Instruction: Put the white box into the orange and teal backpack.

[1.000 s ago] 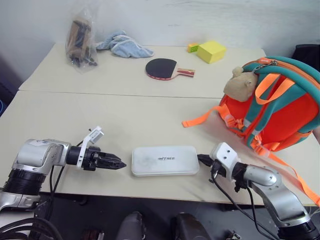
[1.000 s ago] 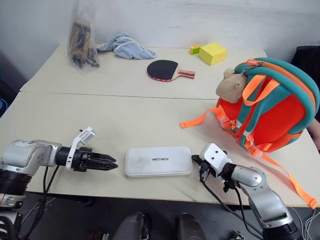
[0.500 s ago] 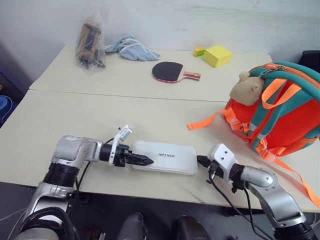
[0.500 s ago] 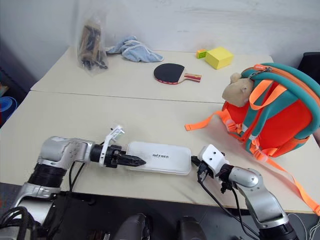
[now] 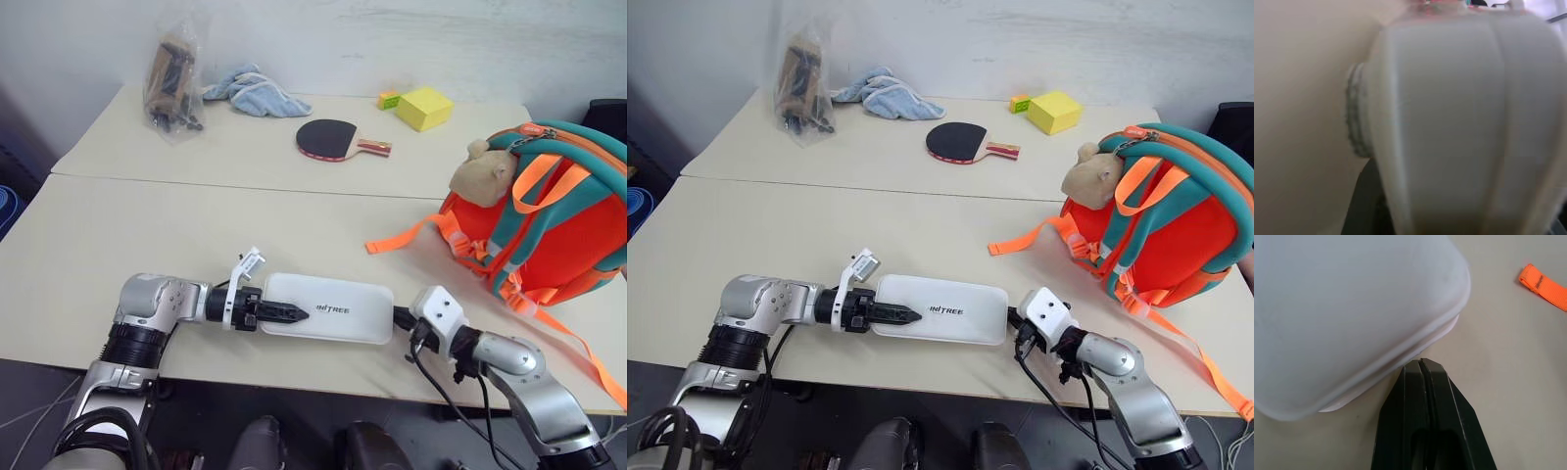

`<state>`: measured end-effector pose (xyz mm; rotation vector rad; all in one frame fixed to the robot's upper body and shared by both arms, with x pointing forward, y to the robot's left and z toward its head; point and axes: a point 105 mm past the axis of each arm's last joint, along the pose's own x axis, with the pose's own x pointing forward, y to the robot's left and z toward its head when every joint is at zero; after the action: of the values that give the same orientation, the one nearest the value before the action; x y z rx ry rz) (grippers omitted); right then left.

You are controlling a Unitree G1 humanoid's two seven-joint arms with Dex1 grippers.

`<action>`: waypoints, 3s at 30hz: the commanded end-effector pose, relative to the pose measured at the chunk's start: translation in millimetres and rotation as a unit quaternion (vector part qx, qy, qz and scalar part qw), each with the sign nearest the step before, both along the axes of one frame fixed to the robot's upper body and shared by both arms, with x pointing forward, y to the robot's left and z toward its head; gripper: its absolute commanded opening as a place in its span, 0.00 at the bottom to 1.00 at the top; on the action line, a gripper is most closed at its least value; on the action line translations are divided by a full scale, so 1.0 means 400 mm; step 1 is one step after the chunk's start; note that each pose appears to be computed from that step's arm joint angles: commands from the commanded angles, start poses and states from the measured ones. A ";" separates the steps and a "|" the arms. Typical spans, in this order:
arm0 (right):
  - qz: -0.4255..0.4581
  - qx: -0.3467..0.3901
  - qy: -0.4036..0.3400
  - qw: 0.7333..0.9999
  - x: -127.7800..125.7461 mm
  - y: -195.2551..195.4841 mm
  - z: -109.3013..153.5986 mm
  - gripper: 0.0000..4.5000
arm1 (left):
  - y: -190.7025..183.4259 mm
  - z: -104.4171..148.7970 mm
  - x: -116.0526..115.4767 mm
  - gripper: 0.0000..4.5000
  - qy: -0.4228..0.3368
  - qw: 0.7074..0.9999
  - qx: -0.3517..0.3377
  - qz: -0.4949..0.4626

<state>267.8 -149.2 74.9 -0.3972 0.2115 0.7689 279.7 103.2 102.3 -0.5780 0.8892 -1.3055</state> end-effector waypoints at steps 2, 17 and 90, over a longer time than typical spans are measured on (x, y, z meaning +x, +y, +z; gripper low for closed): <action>-0.029 -0.015 -0.006 0.999 -0.003 -0.026 -0.002 0.00 | 0.006 0.033 0.004 0.28 -0.015 1.000 -0.014 0.007; -0.215 0.141 -0.030 0.966 -0.146 -0.214 0.178 0.64 | 0.001 0.192 0.079 0.28 -0.118 0.982 -0.104 0.108; 0.247 0.276 0.104 0.923 -0.149 0.014 0.438 0.01 | -0.073 0.416 0.173 0.28 -0.578 0.782 -0.005 -0.235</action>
<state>213.7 -152.1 242.2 0.2017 0.1340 1.2866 363.4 86.6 265.1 0.4764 -0.0305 -1.6079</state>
